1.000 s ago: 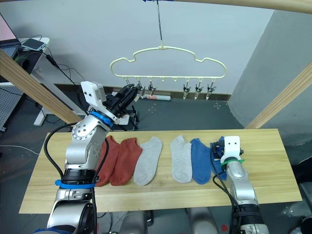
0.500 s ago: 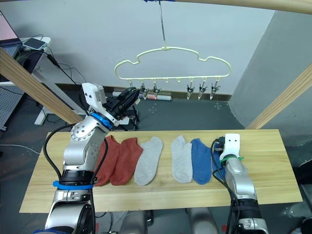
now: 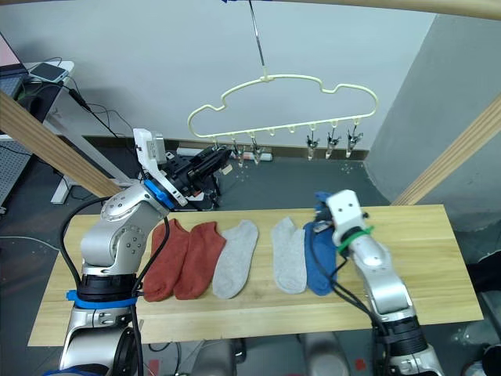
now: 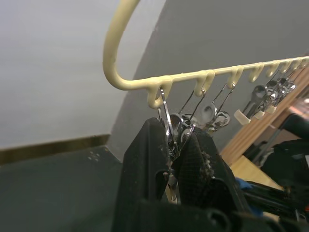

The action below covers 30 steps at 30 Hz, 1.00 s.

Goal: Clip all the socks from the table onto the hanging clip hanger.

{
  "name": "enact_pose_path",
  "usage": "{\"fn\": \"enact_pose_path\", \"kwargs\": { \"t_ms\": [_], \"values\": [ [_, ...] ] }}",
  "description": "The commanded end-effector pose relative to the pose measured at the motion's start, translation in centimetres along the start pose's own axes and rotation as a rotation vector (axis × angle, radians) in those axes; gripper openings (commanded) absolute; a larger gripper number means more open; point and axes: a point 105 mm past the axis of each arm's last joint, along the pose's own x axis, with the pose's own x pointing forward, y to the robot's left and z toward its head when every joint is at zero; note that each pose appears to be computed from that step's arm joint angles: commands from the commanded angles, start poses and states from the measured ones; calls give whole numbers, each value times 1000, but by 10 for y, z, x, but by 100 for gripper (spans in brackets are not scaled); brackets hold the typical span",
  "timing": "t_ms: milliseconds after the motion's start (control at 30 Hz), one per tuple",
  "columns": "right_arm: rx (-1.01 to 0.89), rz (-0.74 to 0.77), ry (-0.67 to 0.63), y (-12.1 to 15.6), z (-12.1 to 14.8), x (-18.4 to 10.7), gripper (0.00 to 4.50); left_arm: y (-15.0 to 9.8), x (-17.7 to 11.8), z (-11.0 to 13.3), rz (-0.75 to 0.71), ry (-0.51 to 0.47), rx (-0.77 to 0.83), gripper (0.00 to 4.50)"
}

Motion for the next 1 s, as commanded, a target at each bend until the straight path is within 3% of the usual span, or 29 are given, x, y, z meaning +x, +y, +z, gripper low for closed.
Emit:
{"fn": "enact_pose_path", "kwargs": {
  "t_ms": [33,233,433,1000],
  "values": [
    [-27,84,-117,34,35,13,0,-10,-3,23,-17,-62,-13,30],
    [-5,108,-178,69,55,39,0,-17,-2,27,8,-67,-93,30],
    [25,87,-239,83,68,51,0,-20,-2,26,19,-66,-136,30],
    [108,112,-346,91,84,44,0,-16,-1,24,36,-62,-160,30]
  ]
}}
